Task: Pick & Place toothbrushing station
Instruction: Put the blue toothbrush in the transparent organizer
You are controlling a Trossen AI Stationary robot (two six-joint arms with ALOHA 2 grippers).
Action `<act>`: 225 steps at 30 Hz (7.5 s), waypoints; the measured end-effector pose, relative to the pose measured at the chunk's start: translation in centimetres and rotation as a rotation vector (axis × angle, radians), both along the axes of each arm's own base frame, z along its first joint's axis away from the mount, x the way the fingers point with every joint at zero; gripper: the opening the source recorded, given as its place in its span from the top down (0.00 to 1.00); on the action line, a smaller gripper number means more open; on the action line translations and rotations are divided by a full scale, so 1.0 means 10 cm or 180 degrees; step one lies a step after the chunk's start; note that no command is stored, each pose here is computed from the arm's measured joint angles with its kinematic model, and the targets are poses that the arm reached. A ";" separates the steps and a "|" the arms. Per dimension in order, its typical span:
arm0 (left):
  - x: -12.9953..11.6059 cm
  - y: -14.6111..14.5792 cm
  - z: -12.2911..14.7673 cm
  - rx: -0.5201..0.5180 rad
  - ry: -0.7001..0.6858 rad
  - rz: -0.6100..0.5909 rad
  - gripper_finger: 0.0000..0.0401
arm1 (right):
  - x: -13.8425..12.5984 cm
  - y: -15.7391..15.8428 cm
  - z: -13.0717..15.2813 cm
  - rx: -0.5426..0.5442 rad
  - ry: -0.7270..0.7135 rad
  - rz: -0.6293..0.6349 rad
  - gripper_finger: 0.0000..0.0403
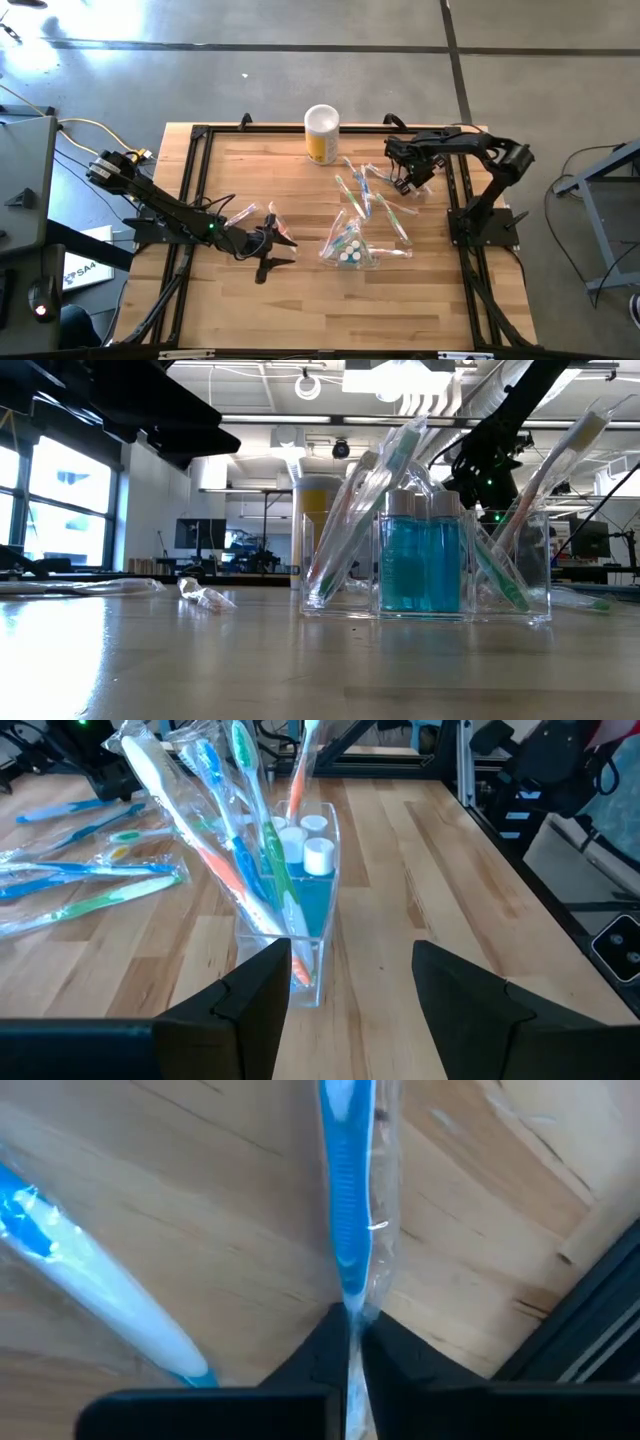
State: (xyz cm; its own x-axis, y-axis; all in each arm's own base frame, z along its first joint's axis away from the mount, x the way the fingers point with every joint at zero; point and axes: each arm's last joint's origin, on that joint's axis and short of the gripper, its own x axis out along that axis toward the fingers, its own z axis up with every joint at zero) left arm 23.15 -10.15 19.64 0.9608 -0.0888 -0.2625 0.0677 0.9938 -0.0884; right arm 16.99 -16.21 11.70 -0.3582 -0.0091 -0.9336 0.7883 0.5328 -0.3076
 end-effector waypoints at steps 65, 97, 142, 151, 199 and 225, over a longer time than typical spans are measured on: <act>0.01 -0.01 0.03 0.0131 -0.0119 -0.0089 0.49 | 0.88 3.32 1.96 -0.3595 0.2227 0.6524 0.99; 0.03 0.01 0.18 -0.0144 -0.0562 0.0197 0.49 | 0.47 3.45 1.42 -0.3435 0.3123 0.7236 0.99; 0.02 -0.01 0.08 -0.0052 -0.0265 -0.0020 0.49 | 0.82 3.49 0.62 -0.2328 0.3092 0.7631 0.99; 0.02 -0.02 0.08 -0.0063 -0.0259 -0.0089 0.49 | 0.84 3.47 0.63 -0.2269 0.3424 0.7728 0.99; 0.02 -0.02 0.10 -0.0083 -0.0327 -0.0077 0.49 | 0.81 3.47 0.62 -0.2086 0.3136 0.7706 0.89; 0.02 -0.01 0.10 -0.0073 -0.0317 -0.0053 0.49 | 0.60 3.47 1.25 -0.3452 0.2320 0.7091 0.67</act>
